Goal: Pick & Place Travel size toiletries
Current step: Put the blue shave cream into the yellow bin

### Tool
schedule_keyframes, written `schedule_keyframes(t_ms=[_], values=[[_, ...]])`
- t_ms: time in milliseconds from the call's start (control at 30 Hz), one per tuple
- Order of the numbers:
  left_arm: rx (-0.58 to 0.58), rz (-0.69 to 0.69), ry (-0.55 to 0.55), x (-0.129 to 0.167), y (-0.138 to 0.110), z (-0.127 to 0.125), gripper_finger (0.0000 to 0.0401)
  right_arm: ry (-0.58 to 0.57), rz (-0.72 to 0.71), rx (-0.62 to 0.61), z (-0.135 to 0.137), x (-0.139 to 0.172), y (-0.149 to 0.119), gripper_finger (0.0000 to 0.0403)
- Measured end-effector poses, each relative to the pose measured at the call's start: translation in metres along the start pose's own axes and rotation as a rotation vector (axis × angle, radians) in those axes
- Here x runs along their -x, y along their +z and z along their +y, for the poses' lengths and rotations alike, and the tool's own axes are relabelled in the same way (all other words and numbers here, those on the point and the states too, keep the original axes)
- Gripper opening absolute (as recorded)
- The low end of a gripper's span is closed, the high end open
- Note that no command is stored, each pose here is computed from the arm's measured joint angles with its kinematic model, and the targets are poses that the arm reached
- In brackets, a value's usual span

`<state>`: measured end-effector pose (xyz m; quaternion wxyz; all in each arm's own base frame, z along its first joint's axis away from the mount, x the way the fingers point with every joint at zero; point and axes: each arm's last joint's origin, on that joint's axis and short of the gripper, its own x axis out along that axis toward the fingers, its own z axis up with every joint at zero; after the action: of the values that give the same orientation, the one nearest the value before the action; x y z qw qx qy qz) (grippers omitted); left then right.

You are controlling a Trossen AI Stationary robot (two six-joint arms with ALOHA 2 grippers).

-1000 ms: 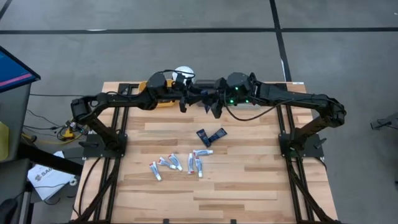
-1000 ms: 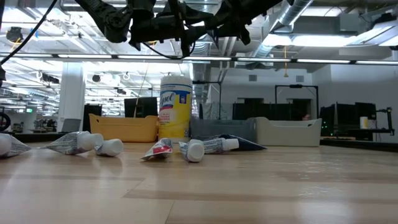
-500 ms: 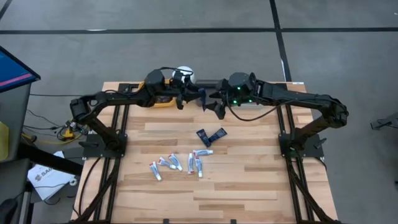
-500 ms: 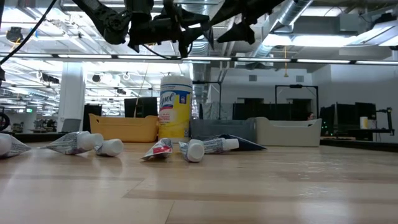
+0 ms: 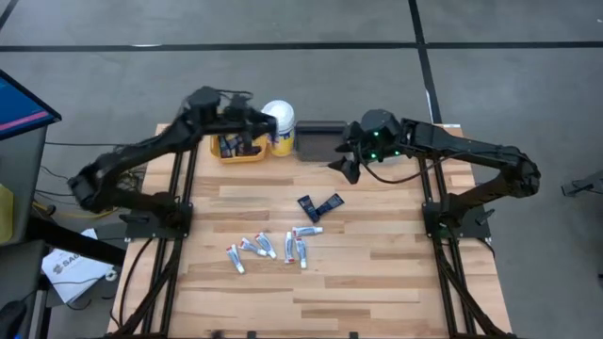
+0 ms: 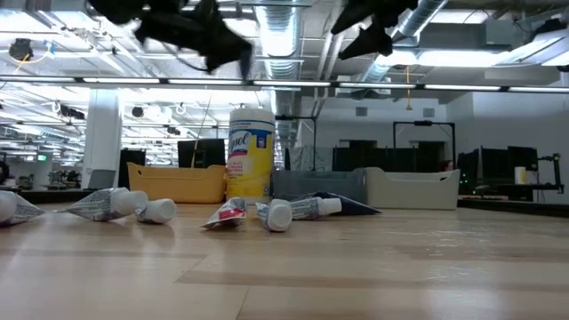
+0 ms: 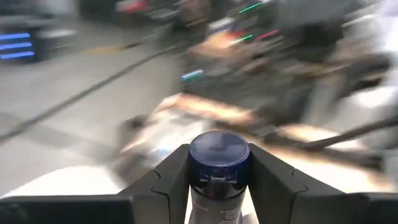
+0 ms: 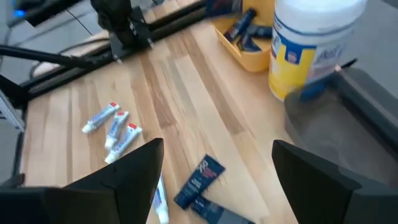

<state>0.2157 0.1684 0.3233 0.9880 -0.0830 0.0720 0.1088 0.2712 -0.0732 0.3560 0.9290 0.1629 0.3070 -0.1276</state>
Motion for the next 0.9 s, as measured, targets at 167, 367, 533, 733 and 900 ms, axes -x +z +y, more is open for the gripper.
schedule_keyframes(t_ms=[167,367,533,733,900], values=[[-0.093,0.153,0.440,0.037,-0.002,-0.007,0.0132,-0.016,0.020,-0.004,-0.003,-0.004,-0.001,0.0292],[-0.026,0.211,0.760,0.035,-0.023,0.007,0.0131,-0.033,0.037,0.004,-0.008,-0.010,-0.002,0.0292],[0.018,0.354,0.835,0.018,-0.066,0.023,0.0133,-0.035,0.032,0.001,-0.009,-0.009,-0.001,0.0292],[0.069,0.395,0.841,0.003,-0.109,0.036,0.0132,-0.033,0.030,0.001,-0.008,-0.009,-0.001,0.0292],[0.025,0.468,0.841,-0.006,-0.128,0.044,0.0133,-0.034,0.030,0.000,-0.008,-0.009,-0.001,0.0292]])
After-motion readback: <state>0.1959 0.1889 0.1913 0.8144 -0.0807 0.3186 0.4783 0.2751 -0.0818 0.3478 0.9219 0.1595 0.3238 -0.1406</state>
